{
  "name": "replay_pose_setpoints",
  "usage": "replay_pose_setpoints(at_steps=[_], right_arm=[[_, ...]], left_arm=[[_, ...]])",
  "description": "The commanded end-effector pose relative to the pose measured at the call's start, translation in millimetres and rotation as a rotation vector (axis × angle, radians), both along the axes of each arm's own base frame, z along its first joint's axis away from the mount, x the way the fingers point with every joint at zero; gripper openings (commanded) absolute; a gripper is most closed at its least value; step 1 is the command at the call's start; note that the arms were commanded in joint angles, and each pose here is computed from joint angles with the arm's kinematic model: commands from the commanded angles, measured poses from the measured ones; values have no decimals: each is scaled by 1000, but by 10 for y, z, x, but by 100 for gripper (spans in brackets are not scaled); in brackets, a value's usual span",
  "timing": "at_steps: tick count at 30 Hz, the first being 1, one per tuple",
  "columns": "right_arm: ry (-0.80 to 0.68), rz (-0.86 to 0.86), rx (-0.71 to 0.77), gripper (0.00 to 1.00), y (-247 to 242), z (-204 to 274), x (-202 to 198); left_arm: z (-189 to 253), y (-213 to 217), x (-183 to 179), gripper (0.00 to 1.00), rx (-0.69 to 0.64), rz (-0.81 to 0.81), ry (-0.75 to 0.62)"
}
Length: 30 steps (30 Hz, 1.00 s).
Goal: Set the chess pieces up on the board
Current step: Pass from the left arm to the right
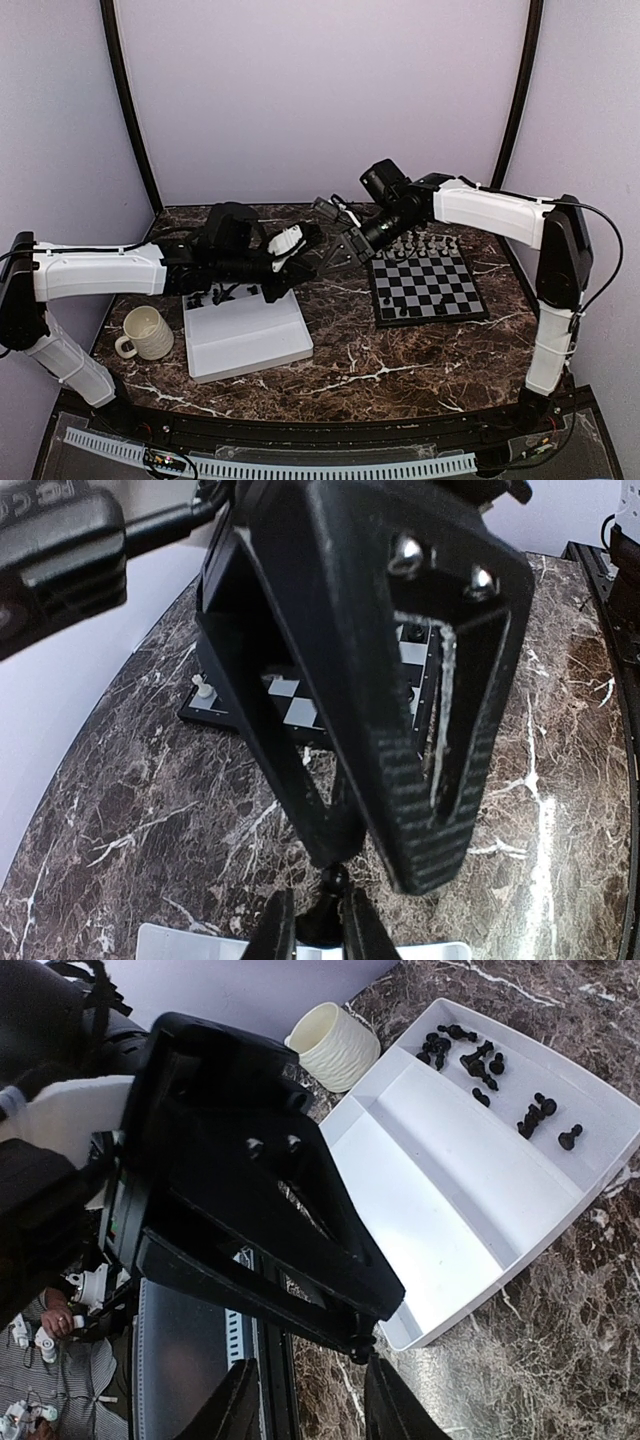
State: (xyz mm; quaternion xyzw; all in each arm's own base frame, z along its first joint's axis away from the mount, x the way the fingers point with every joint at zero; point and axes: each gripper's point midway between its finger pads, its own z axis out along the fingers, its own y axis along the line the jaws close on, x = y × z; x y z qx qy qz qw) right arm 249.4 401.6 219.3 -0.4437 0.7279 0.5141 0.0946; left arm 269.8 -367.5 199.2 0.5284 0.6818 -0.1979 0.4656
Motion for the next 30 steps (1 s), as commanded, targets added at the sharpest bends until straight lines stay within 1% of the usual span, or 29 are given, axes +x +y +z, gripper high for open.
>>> replay_pose_setpoints(at_steps=[1, 7, 16, 23, 27, 30], right_arm=[[21, -4, -4, 37, 81, -30, 48], [76, 5, 12, 33, 107, -55, 11], [161, 78, 118, 27, 130, 188, -127], [196, 71, 120, 17, 151, 145, -121], [211, 73, 130, 17, 165, 166, -108], [214, 69, 133, 21, 169, 171, -82]], left_arm=[[241, 49, -60, 8, -41, -13, -40], [280, 49, -87, 8, -52, -25, -44], [223, 24, -121, 8, -35, -42, -33], [222, 11, -143, 9, -34, -51, -33], [221, 0, -179, 9, -36, -68, -29], [224, -4, -193, 9, -34, -74, -33]])
